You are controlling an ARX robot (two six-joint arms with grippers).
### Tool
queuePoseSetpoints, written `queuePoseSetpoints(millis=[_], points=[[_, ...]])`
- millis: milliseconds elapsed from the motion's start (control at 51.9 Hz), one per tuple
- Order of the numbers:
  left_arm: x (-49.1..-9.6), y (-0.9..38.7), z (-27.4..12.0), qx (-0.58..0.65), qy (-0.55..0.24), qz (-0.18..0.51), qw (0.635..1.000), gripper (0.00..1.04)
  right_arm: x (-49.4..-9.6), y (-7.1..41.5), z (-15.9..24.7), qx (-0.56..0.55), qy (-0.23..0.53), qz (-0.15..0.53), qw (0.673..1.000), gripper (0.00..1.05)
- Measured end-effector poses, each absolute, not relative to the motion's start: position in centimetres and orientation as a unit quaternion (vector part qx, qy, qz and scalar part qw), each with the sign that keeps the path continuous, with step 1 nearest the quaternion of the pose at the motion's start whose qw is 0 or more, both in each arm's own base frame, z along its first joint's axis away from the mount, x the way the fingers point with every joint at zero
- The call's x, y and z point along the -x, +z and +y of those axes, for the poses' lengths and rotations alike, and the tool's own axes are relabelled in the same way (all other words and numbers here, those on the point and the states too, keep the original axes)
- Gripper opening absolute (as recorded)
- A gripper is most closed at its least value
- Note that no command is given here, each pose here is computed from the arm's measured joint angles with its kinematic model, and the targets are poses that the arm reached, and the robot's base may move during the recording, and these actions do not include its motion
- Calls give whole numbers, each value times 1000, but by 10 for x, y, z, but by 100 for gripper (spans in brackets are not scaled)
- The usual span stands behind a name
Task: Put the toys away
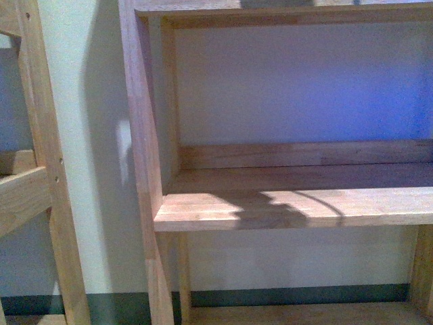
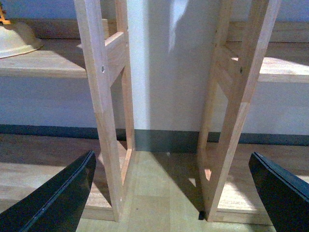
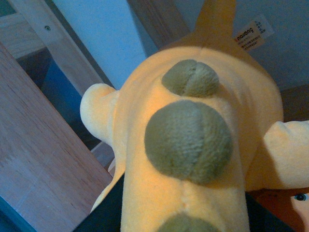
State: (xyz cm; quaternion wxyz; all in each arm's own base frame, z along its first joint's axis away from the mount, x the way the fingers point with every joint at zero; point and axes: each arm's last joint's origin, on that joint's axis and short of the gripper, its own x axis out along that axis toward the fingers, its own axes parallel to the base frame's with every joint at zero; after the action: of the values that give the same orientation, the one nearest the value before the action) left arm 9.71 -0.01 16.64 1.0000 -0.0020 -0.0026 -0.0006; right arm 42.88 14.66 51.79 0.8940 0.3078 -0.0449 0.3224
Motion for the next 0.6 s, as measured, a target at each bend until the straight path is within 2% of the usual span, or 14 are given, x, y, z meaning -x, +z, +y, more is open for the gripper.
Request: queuePoseSetpoints(millis=[58, 77, 96, 135, 173, 366, 597], points=[[-97, 166, 0, 2, -1, -3, 1000, 98, -427, 520, 148, -308, 324, -54, 893, 42], [-97, 166, 0, 2, -1, -3, 1000, 98, -427, 520, 148, -308, 324, -54, 893, 42], [-97, 166, 0, 2, -1, -3, 1000, 98, -427, 521, 148, -308, 326, -57, 892, 49], [-97, 166, 0, 2, -1, -3, 1000, 98, -425, 523, 148, -308, 326, -63, 892, 53], [-97, 166, 0, 2, -1, -3, 1000, 98, -424, 526, 148, -303, 327, -75, 892, 65], [-97, 166, 0, 2, 0, -3, 1000, 98, -410, 537, 137, -283, 322, -105, 897, 98], [-97, 166, 0, 2, -1, -3, 1000, 98, -385, 550, 107, -268, 313, -132, 902, 98]])
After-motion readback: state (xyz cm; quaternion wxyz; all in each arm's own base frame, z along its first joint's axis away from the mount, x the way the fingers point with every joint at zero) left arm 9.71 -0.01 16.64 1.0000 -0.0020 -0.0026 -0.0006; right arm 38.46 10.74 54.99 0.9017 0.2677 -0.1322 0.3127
